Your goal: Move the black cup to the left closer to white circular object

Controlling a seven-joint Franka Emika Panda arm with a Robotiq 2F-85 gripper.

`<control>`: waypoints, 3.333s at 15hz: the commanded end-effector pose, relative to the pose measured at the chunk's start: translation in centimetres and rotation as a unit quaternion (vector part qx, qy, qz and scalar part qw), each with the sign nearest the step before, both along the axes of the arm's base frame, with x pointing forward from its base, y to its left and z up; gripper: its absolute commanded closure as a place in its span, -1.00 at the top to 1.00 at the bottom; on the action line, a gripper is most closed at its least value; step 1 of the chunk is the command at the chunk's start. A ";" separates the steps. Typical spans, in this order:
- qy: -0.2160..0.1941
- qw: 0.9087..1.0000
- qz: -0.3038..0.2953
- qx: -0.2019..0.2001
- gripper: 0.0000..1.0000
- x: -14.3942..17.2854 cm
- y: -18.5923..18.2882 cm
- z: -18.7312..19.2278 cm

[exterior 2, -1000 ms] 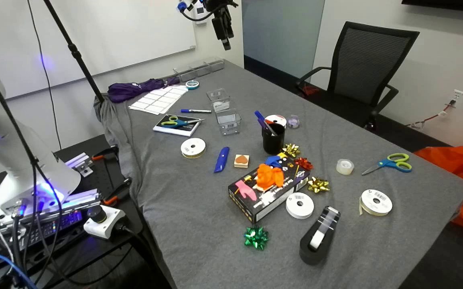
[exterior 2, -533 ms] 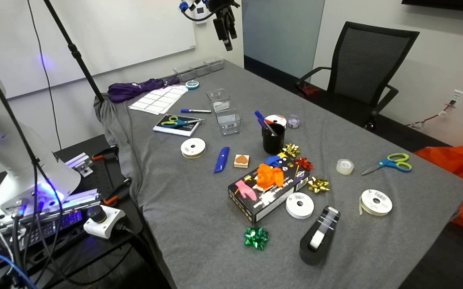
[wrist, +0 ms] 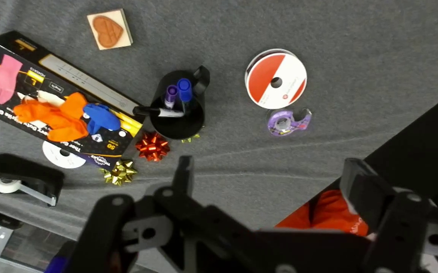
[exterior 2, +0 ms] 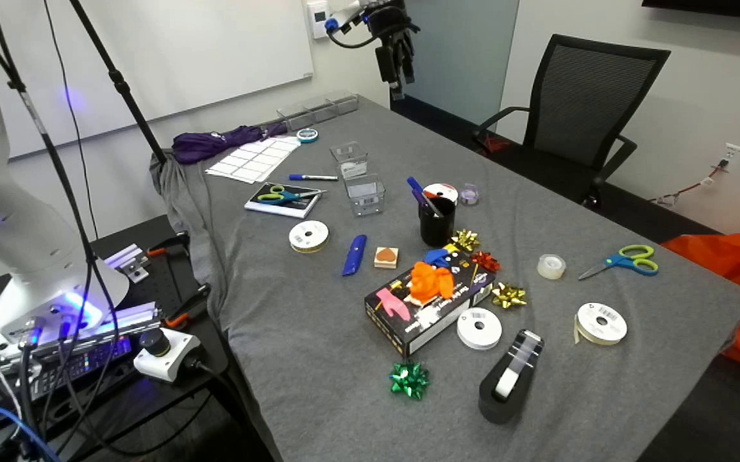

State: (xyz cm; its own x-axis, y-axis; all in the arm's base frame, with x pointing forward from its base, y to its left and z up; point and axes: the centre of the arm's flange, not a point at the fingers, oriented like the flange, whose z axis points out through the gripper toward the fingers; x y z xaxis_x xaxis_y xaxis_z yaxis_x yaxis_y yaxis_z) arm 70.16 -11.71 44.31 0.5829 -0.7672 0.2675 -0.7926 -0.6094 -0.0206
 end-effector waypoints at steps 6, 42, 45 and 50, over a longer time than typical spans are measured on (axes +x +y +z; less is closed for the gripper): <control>0.057 0.997 0.019 0.044 1.00 4.8 -3.5 -7.3; 0.106 0.990 0.077 0.045 1.00 8.2 -11.1 -19.4; 0.110 0.990 0.074 0.041 1.00 8.4 -11.5 -20.9; 0.116 0.990 0.072 0.030 1.00 8.5 -12.2 -23.1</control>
State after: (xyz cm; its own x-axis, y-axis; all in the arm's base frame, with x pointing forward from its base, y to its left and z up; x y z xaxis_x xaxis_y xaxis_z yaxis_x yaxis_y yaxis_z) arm 76.55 -22.63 22.05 0.7292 -0.6814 0.0630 -0.6841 -0.7234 0.0938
